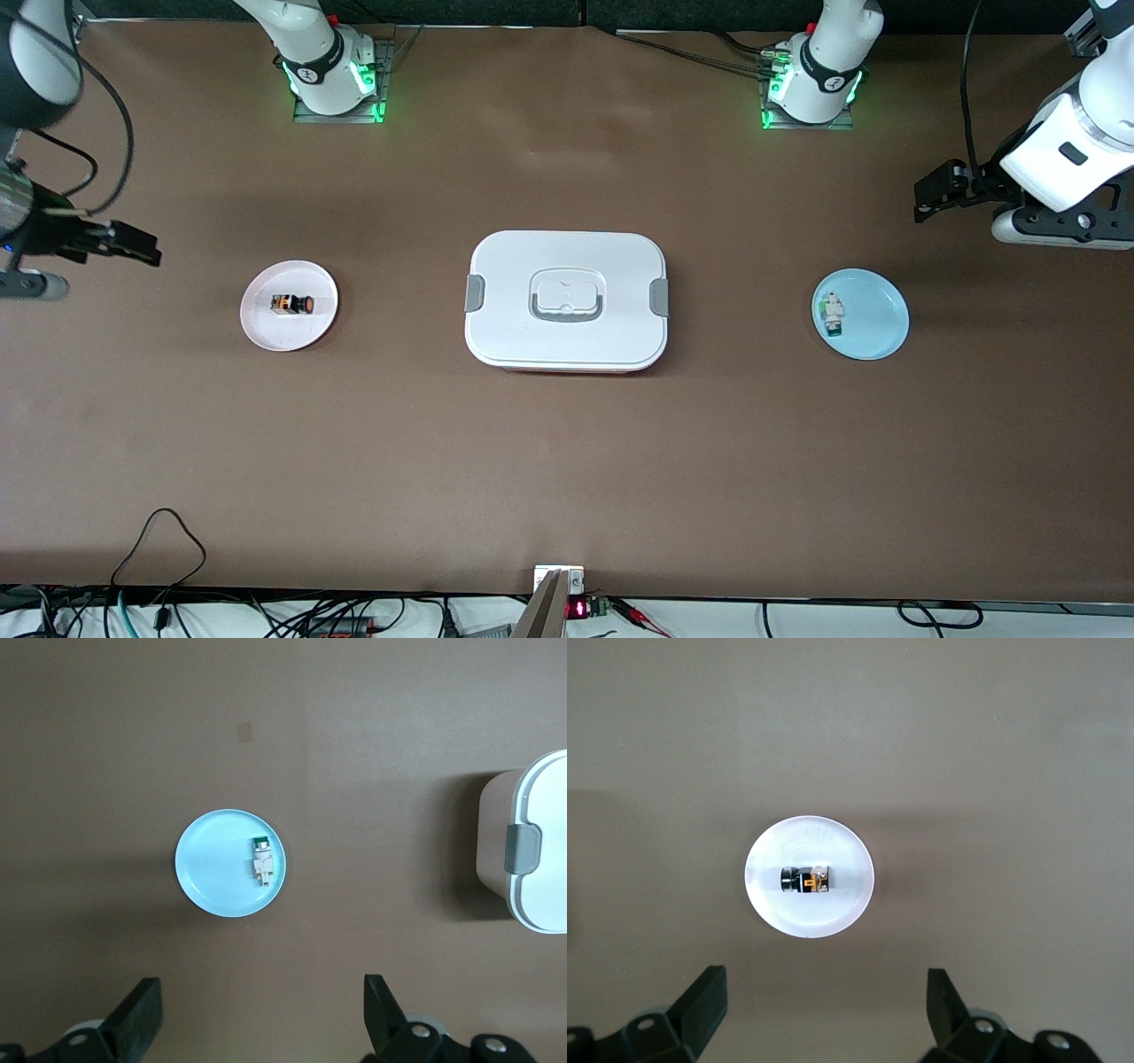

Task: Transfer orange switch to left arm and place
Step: 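Lower the right gripper over the orange switch on the pink plate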

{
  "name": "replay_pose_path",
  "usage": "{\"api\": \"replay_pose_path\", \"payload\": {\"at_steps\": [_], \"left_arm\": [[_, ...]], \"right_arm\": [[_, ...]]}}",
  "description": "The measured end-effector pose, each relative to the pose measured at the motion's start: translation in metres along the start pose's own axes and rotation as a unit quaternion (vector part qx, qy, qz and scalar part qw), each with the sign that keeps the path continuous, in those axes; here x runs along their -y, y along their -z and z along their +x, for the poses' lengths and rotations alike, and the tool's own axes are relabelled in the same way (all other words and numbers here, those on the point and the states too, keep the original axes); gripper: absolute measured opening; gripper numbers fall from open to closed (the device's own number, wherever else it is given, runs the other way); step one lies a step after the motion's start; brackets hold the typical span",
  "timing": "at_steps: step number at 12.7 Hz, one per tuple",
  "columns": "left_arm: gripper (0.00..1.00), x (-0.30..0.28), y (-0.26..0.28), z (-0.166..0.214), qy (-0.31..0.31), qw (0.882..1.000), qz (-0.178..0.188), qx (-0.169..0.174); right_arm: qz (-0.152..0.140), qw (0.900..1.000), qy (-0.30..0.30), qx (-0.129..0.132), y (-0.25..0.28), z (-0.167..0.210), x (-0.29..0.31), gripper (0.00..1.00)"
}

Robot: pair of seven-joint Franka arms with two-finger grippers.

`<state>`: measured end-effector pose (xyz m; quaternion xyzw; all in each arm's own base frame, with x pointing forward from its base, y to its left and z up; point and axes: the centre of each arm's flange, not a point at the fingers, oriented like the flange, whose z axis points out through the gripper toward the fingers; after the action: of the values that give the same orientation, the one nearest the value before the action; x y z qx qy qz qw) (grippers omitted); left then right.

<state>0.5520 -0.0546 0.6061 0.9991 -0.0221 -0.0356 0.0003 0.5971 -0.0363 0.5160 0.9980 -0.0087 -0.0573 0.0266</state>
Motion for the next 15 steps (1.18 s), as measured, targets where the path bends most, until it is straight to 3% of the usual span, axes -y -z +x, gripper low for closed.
{"api": "replay_pose_path", "payload": {"at_steps": [4, 10, 15], "left_arm": [[1.00, 0.001, 0.000, 0.000, 0.001, 1.000, 0.000, 0.000], [1.00, 0.017, -0.001, 0.001, 0.015, 1.000, -0.001, 0.001], [1.00, 0.026, -0.003, 0.002, 0.023, 1.000, -0.002, 0.002]], "right_arm": [[-0.001, 1.000, 0.004, 0.022, -0.061, 0.024, 0.004, 1.00], [0.001, 0.999, 0.000, 0.038, -0.150, 0.015, 0.017, 1.00], [0.006, 1.000, 0.013, 0.008, -0.212, 0.004, 0.042, 1.00]]}}
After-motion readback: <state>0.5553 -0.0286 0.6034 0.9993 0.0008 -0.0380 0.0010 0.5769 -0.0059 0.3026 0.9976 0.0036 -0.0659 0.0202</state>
